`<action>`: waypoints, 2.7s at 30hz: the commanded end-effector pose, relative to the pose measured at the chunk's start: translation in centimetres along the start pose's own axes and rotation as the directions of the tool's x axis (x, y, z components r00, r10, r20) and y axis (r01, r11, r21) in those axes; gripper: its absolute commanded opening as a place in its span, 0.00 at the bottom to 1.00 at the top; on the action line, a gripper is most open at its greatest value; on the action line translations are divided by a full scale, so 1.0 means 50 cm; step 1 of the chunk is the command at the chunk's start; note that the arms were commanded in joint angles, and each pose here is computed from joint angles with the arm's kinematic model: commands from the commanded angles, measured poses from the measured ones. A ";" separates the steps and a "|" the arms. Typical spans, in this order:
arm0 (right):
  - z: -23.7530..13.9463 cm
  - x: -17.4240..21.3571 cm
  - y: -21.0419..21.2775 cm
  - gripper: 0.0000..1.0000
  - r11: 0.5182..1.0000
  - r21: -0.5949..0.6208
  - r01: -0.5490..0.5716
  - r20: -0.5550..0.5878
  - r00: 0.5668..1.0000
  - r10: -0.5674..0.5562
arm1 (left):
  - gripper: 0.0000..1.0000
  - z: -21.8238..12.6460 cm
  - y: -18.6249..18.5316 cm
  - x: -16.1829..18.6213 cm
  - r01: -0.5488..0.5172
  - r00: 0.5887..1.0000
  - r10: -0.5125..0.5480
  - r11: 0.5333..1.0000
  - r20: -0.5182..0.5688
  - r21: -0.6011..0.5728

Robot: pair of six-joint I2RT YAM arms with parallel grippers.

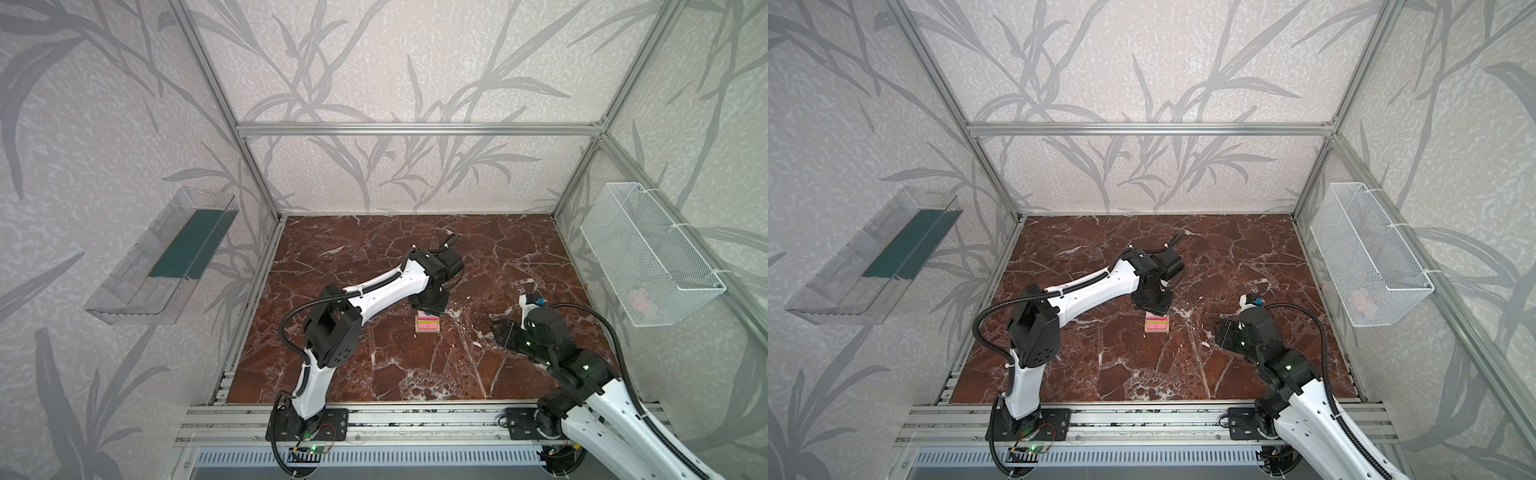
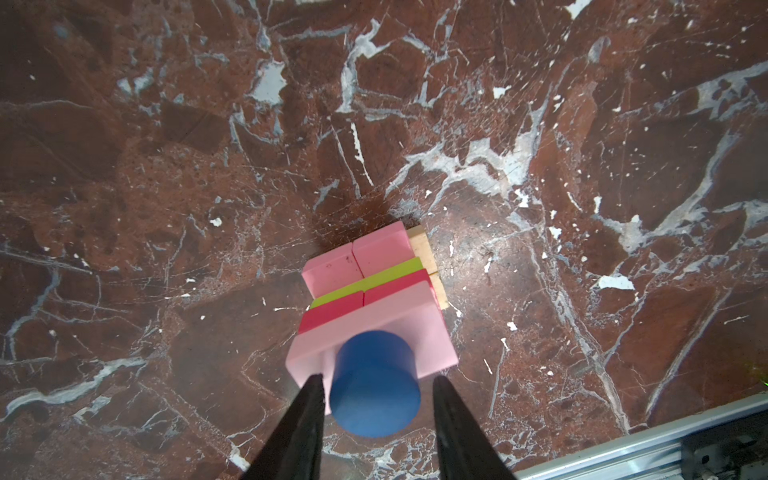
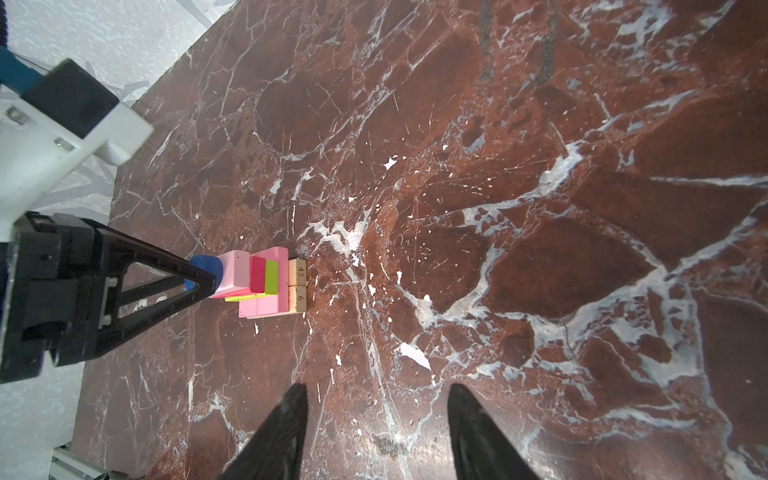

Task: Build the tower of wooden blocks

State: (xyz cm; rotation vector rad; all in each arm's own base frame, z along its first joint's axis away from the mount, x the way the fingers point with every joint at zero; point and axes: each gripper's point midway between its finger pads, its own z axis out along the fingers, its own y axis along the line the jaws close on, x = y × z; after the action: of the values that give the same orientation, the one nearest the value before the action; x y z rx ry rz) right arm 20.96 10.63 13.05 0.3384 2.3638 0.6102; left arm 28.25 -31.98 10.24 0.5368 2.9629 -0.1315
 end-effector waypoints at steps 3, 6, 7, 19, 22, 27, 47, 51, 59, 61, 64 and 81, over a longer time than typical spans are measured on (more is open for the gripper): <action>0.010 0.000 0.006 0.56 1.000 -0.013 0.003 -0.005 1.000 -0.003 | 0.43 -0.080 -0.007 -0.016 -0.005 0.998 0.003 0.999 0.065 0.036; 0.013 -0.002 0.010 0.56 1.000 -0.018 0.009 -0.008 1.000 -0.009 | 0.43 -0.098 -0.004 -0.017 -0.006 0.996 0.003 0.999 0.084 0.039; 0.013 -0.005 0.013 0.56 1.000 -0.021 0.010 -0.004 1.000 -0.010 | 0.43 -0.104 -0.003 -0.017 -0.006 0.996 0.002 0.999 0.091 0.039; 0.058 -0.046 0.095 0.32 0.990 -0.124 0.065 -0.024 0.997 -0.069 | 0.37 -0.206 0.027 0.006 0.024 0.967 -0.048 0.995 0.251 0.096; 0.082 -0.060 0.119 0.32 0.986 -0.138 0.089 -0.047 0.994 -0.096 | 0.37 -0.214 0.043 0.022 0.050 0.951 -0.084 0.992 0.298 0.119; 0.122 -0.086 0.177 0.31 0.971 -0.198 0.137 -0.079 0.985 -0.156 | 0.37 -0.212 0.089 0.047 0.118 0.905 -0.176 0.979 0.387 0.168; 0.277 -0.077 0.265 0.11 0.954 -0.288 0.088 -0.276 0.946 -0.171 | 0.37 -0.153 0.195 0.104 0.273 0.857 -0.360 0.924 0.368 0.267; 0.294 -0.058 0.276 0.11 0.950 -0.299 0.088 -0.305 0.935 -0.182 | 0.37 -0.149 0.199 0.104 0.280 0.857 -0.367 0.921 0.362 0.270; 0.311 -0.039 0.286 0.10 0.947 -0.308 0.085 -0.328 0.926 -0.190 | 0.37 -0.142 0.197 0.100 0.283 0.861 -0.371 0.918 0.348 0.279; 0.312 -0.035 0.285 0.10 0.948 -0.308 0.082 -0.332 0.925 -0.188 | 0.37 -0.139 0.197 0.101 0.283 0.863 -0.370 0.918 0.344 0.278; 0.315 -0.029 0.284 0.08 0.948 -0.309 0.080 -0.339 0.922 -0.188 | 0.37 -0.137 0.198 0.101 0.286 0.863 -0.372 0.917 0.342 0.278; 0.316 -0.001 0.279 0.00 0.948 -0.307 0.080 -0.365 0.910 -0.195 | 0.37 -0.135 0.200 0.105 0.289 0.864 -0.373 0.917 0.336 0.276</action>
State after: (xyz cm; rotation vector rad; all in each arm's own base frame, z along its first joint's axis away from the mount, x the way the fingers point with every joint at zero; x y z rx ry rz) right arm 32.79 27.50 9.71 -0.0799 2.5972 0.9991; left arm 26.33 -20.44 15.92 0.0251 2.6227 -0.5350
